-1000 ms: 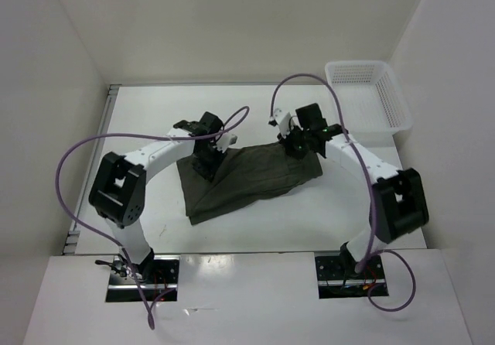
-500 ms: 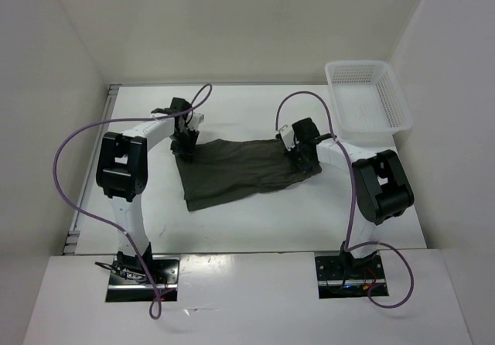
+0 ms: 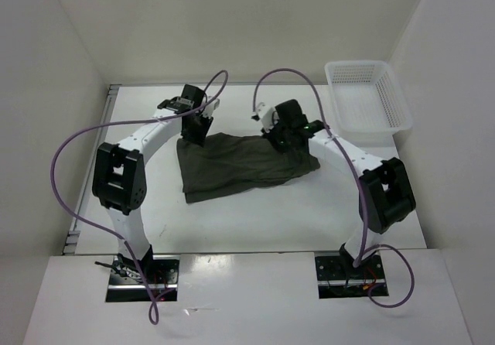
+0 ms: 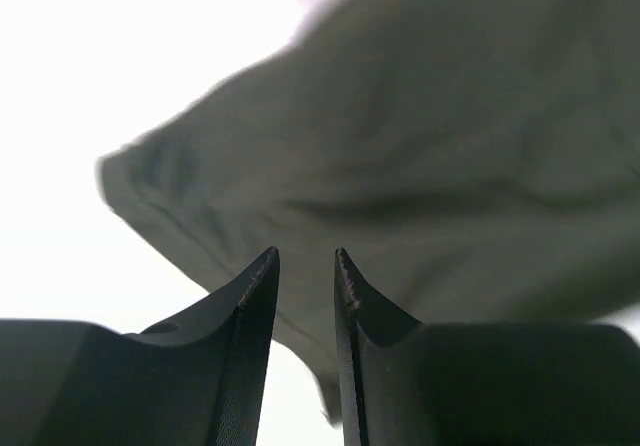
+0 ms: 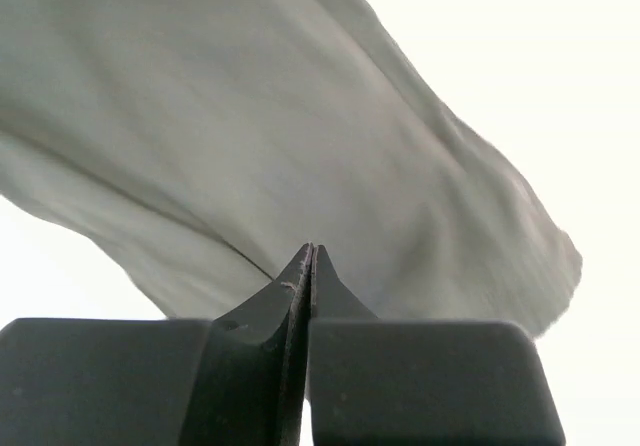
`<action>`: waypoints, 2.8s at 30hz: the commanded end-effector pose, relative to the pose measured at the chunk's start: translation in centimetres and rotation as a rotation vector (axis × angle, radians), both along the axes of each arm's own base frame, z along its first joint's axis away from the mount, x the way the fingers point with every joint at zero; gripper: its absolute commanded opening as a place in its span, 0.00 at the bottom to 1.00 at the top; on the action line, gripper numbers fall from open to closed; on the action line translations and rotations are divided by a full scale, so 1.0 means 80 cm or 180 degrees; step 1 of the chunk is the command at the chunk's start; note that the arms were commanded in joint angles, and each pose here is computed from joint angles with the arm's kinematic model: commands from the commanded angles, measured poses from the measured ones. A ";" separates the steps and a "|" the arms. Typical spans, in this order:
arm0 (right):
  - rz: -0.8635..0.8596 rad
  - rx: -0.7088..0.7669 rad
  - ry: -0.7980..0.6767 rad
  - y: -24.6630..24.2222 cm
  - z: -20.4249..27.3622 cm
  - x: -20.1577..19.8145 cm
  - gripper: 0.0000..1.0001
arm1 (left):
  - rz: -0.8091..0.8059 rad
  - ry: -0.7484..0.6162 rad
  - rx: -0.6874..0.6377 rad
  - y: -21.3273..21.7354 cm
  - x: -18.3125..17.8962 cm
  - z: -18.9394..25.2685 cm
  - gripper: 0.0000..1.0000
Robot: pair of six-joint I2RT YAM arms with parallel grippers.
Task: Fold and stack the shorts
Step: Fold the shorts
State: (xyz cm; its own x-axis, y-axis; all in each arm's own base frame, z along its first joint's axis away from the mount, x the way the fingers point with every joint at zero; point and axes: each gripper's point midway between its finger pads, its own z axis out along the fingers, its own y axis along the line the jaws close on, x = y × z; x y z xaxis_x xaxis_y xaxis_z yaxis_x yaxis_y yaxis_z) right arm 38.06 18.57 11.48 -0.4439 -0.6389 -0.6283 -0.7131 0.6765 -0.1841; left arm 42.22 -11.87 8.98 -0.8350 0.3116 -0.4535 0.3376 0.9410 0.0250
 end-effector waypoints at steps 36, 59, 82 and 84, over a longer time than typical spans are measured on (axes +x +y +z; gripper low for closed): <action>0.0993 -0.0403 0.0228 0.068 -0.103 -0.123 0.00 | -0.0536 0.1062 -0.0527 -0.040 -0.181 -0.016 0.39; -0.1011 0.0408 0.0349 -0.066 -0.052 -0.006 0.00 | -0.1419 0.1384 0.0049 -0.107 -0.271 -0.109 0.40; -0.1832 0.0677 0.1351 -0.143 -0.136 -0.034 0.83 | -0.1341 0.1120 0.0530 -0.080 -0.256 -0.105 0.40; -0.1851 0.0680 0.1480 -0.141 -0.149 -0.044 0.83 | -0.1333 0.1107 0.0555 -0.079 -0.255 -0.105 0.40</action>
